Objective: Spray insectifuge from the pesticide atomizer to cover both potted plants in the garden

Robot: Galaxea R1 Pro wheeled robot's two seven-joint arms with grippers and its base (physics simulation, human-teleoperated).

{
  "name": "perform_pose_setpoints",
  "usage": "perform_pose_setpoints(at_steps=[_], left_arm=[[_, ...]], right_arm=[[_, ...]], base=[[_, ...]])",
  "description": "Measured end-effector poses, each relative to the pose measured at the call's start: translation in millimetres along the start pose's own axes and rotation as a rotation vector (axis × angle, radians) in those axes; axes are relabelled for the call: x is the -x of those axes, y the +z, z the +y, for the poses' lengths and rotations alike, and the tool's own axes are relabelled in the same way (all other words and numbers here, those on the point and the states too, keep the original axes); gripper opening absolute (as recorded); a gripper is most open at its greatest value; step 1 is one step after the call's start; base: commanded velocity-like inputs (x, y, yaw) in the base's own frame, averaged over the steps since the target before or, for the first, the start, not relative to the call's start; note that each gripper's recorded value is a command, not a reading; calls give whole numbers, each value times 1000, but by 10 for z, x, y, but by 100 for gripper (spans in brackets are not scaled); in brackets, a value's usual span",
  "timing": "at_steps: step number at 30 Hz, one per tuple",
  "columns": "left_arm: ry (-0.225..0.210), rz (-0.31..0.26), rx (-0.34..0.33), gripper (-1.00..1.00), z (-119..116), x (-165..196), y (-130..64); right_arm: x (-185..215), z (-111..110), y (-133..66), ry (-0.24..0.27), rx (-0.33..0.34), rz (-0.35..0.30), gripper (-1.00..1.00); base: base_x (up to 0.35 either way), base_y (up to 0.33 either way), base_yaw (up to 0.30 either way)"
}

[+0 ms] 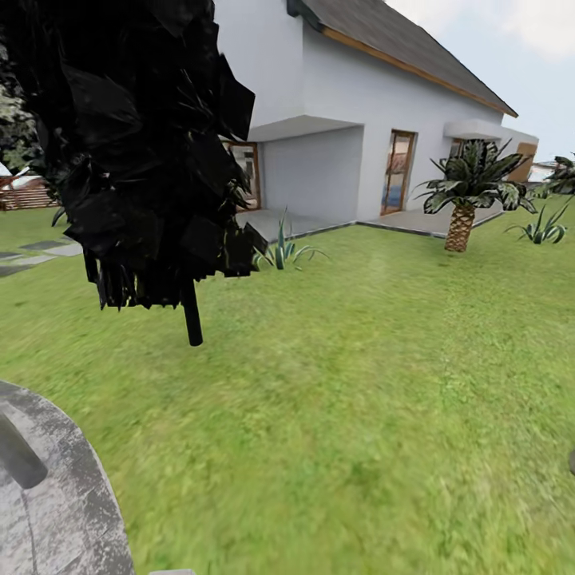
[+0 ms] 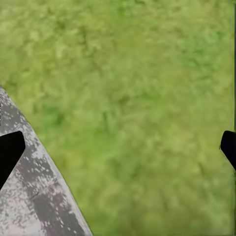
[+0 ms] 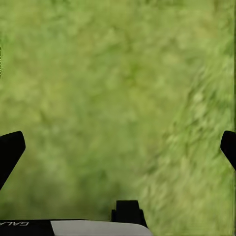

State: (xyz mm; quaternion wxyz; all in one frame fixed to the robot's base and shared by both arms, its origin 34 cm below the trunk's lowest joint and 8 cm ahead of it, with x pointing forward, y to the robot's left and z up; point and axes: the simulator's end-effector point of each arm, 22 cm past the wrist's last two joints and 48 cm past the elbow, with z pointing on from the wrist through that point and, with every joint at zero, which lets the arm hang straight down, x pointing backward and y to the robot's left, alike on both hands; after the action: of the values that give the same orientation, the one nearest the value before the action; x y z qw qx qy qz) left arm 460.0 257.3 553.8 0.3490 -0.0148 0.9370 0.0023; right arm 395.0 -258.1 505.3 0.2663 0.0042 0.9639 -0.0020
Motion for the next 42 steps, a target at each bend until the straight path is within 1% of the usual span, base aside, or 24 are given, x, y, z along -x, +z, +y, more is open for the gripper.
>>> perform_pose_setpoints(at_steps=[2,5,13,37,42], left_arm=[[0,-13,0,100,0,23,-78],[0,9,0,100,-1,-22,28],[1,12,-1,100,-6,-40,18],[1,28,-4,100,-27,-108,29],[0,32,-4,100,-26,-181,93]], right_arm=[[11,-1,-71,0,0,-13,100],[-17,-2,25,0,-1,9,100],[-37,-8,15,0,-4,12,100],[-103,-11,25,0,-5,28,100],[-164,-6,98,1,-3,31,100]], base=[[258,-252,216],[258,-251,216],[229,-210,217],[9,-7,218],[0,0,219]])
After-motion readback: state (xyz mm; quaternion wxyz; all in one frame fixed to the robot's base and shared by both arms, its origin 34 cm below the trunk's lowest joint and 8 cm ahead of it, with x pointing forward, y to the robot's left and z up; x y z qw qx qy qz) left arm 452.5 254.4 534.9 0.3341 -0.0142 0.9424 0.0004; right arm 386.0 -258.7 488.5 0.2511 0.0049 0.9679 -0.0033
